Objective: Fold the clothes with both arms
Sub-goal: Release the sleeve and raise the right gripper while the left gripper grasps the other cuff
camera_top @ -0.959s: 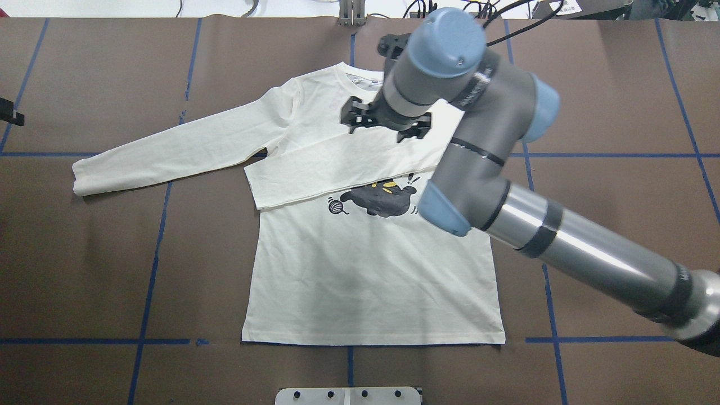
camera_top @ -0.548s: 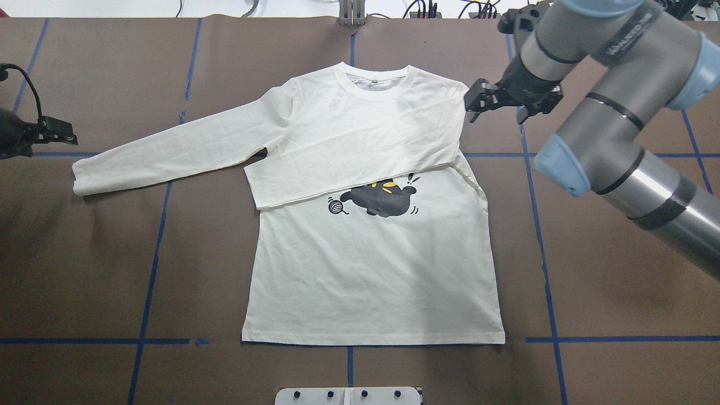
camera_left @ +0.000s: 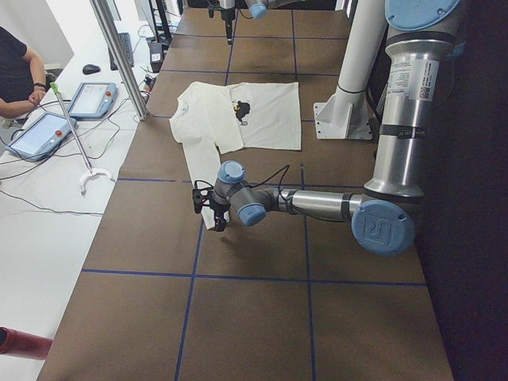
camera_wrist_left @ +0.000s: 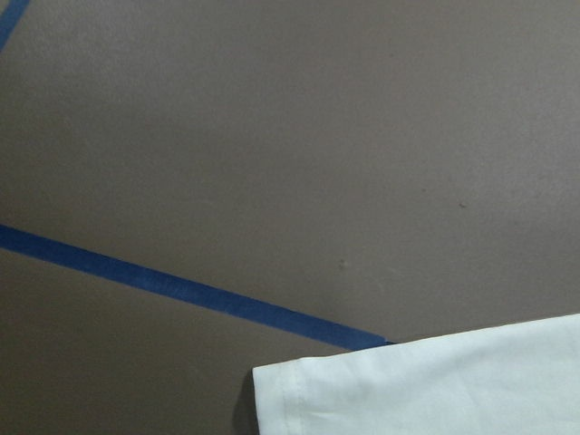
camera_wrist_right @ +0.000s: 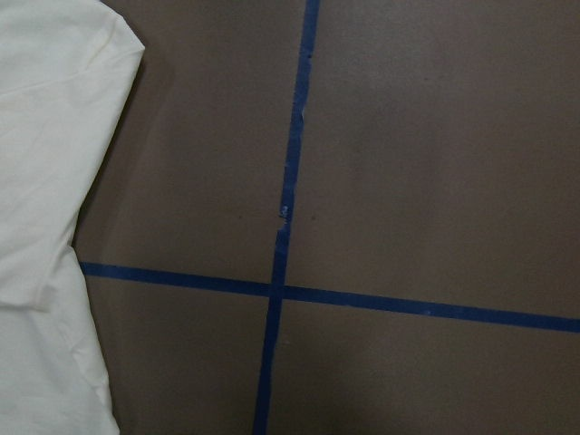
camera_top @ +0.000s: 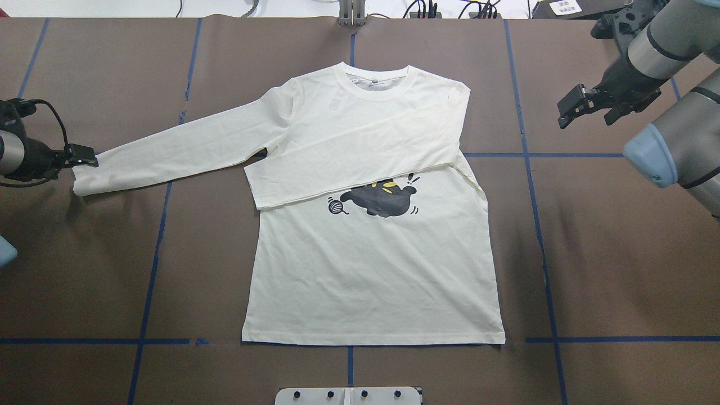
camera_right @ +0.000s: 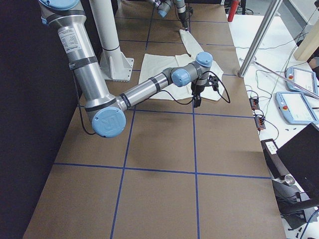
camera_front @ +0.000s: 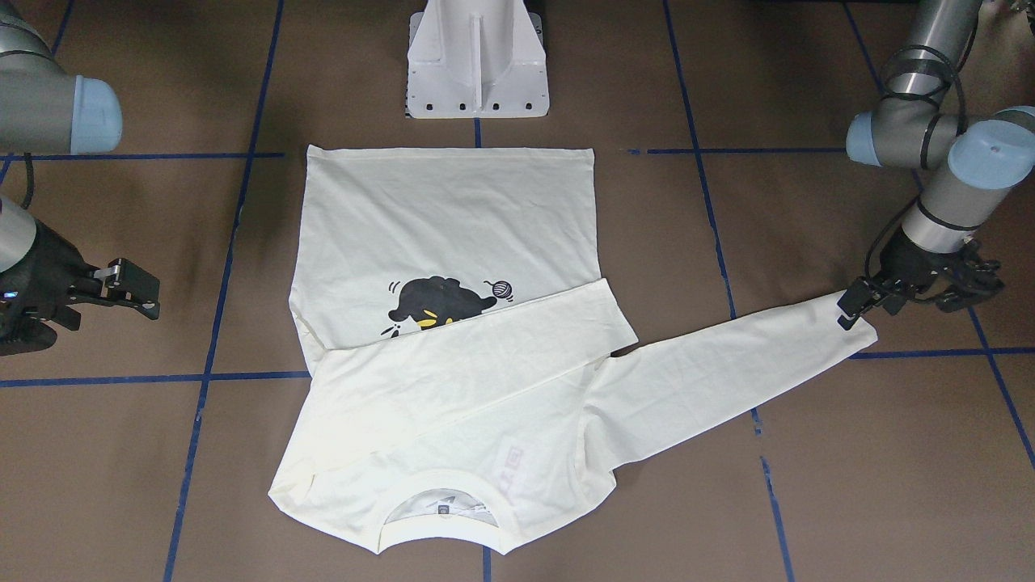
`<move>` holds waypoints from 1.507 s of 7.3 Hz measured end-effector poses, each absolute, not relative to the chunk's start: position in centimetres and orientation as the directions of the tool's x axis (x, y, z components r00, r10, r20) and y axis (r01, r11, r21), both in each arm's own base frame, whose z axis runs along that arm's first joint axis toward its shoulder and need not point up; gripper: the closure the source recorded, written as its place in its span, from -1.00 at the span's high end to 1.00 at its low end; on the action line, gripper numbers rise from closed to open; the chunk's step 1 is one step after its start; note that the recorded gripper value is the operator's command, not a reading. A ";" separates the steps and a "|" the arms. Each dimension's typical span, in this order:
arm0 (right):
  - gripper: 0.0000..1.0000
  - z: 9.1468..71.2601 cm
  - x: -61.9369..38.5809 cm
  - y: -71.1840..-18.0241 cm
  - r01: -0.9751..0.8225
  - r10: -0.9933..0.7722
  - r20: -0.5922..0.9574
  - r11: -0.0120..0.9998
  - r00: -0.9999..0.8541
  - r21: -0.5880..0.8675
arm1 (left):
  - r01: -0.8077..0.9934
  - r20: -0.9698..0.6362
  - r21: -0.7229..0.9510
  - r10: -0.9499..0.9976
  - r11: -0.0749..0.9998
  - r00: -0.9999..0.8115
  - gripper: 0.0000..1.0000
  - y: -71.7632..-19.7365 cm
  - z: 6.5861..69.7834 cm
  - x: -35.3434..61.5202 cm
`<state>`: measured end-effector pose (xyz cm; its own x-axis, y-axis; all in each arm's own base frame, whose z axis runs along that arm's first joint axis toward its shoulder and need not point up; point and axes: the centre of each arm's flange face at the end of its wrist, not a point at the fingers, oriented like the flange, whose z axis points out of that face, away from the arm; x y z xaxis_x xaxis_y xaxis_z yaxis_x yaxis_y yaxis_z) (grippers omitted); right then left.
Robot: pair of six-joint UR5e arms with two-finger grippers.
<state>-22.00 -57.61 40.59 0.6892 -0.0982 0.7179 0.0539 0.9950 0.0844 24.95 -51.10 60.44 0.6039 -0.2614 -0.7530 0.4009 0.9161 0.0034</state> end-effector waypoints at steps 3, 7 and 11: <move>1.00 41.4 -21.4 -57.5 0.058 -0.100 0.715 0.995 0.692 0.083 | 0.400 -0.744 0.015 -0.257 0.917 0.617 0.31 -50.5 61.1 25.8; 1.00 41.3 -21.5 -57.5 0.057 -0.099 0.715 0.995 0.692 0.083 | 0.401 -0.740 0.012 -0.261 0.916 0.620 0.01 -50.2 61.3 25.6; 1.00 41.3 -21.5 -57.5 0.054 -0.096 0.714 0.995 0.693 0.081 | 0.395 -0.742 0.010 -0.258 0.919 0.619 -0.58 -50.0 61.1 26.0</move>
<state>-21.51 -57.54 41.33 0.6931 -0.0964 0.7144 0.0545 0.9952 0.0815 26.02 -49.99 61.07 0.6185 -0.2579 -0.7422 0.3951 0.9186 0.0100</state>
